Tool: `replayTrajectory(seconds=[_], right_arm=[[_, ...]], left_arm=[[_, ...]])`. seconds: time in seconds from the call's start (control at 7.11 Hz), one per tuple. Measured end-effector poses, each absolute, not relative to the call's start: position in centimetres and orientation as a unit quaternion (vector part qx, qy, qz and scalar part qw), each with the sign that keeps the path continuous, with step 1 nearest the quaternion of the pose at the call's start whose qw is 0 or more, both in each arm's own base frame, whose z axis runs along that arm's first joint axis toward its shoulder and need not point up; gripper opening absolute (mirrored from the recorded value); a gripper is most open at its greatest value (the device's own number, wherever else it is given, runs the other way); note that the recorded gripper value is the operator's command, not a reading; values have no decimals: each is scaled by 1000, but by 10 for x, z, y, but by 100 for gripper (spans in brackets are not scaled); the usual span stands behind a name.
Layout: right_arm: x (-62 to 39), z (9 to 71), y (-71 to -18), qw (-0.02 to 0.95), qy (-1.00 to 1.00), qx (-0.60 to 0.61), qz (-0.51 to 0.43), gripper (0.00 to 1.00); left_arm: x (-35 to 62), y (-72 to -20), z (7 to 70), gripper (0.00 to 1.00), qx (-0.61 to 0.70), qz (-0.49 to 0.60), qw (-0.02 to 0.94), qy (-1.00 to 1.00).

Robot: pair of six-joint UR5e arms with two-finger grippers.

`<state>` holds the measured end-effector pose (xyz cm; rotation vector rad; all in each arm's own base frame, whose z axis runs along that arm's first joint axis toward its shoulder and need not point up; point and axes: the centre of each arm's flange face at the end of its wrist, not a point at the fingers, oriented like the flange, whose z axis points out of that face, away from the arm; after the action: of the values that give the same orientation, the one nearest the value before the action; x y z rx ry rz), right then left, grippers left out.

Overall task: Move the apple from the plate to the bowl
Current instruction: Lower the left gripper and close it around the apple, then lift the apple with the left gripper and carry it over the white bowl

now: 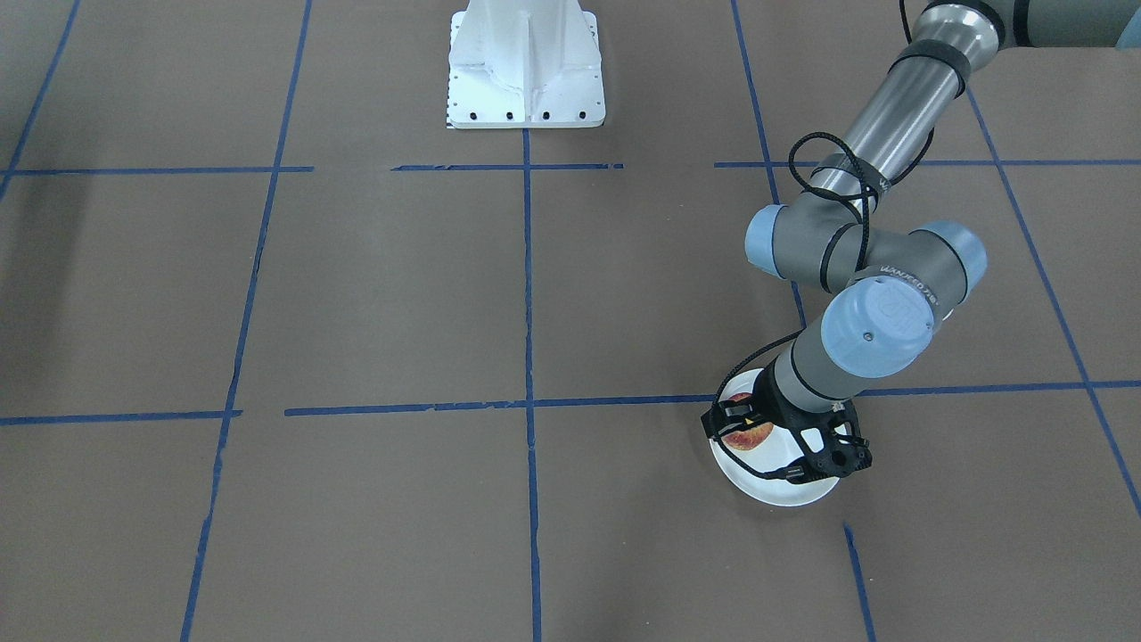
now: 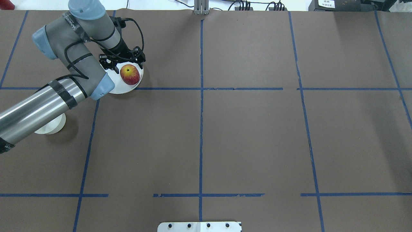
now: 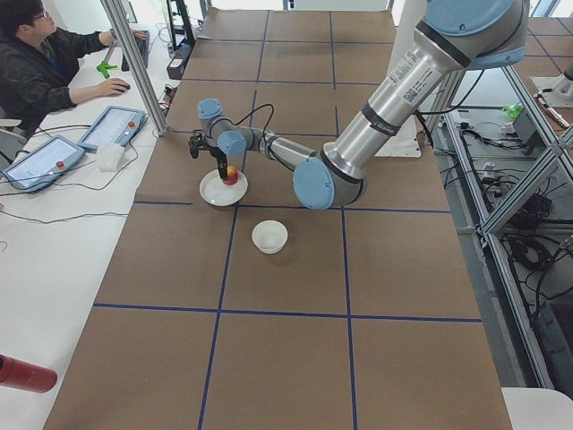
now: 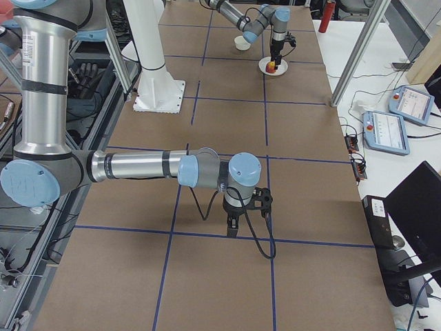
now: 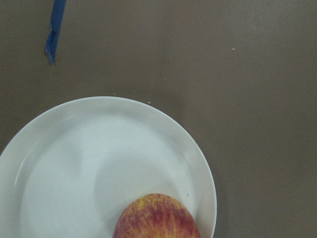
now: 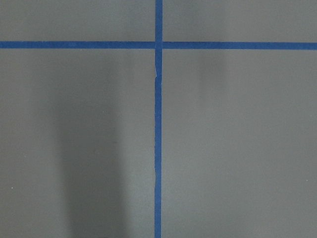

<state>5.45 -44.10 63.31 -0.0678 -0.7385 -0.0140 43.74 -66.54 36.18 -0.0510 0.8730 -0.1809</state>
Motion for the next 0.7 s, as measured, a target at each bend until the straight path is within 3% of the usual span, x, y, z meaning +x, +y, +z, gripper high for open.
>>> replayTrajectory(seconds=[0.42, 0.56, 0.7], right_arm=[[55, 633, -441, 932, -361, -33, -7, 100], [55, 633, -441, 932, -361, -33, -7, 100], [55, 633, -441, 932, -361, -33, -7, 100]], left_arm=[[444, -659, 376, 99, -21, -83, 907, 413], [447, -656, 380, 69, -20, -80, 907, 414], [448, -654, 381, 25, -19, -79, 906, 416]])
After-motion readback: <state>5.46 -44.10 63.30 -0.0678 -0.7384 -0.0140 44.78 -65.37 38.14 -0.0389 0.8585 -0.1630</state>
